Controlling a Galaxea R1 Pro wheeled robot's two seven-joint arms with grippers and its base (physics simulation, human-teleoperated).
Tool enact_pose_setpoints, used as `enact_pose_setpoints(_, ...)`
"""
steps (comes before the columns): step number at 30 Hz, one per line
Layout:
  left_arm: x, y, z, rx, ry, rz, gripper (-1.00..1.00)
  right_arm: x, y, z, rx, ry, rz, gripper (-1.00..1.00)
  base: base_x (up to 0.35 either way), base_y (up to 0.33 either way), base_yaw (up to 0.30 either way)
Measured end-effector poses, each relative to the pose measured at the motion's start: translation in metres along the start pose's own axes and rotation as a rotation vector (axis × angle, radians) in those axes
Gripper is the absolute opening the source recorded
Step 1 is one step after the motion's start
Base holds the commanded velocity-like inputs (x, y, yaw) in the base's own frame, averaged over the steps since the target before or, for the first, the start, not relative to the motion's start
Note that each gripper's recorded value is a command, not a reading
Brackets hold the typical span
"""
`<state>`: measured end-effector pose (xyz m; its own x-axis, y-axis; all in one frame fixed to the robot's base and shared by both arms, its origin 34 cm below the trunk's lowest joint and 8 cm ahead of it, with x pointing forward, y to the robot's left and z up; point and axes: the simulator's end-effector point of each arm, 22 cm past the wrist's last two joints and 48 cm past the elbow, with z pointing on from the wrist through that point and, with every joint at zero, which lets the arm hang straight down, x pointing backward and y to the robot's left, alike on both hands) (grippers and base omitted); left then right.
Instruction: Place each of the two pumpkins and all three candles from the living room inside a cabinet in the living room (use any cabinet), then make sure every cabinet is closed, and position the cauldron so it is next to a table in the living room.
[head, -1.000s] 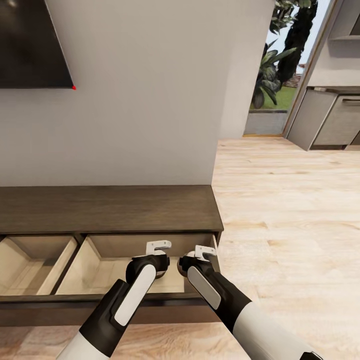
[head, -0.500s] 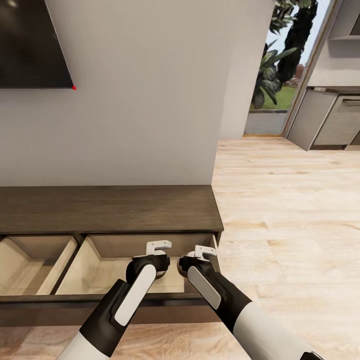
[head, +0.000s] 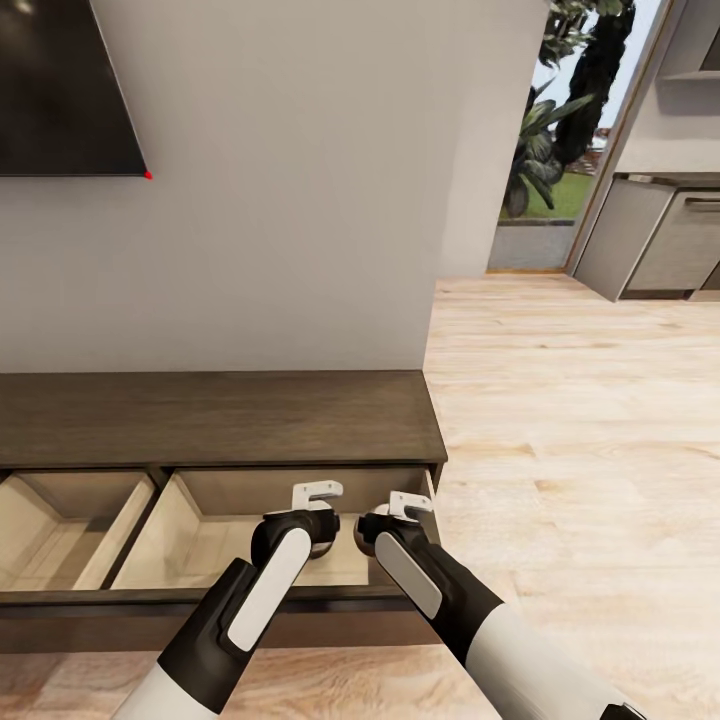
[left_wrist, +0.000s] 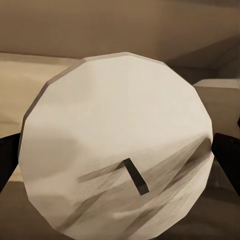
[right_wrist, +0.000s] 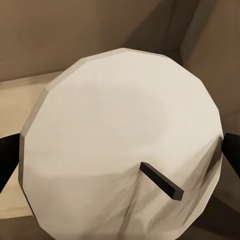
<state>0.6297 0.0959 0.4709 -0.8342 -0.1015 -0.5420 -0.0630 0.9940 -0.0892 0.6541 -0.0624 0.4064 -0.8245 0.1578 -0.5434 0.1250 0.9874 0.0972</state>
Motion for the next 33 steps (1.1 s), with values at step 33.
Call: enact_pose_setpoints(33,0.0019,-0.0023,-0.0001,0.009,0.01,0.003,-1.0,-0.0015,-0.0013,0.0007,0.003,0.032,-0.017,-1.0,0.0,0.0,0.0)
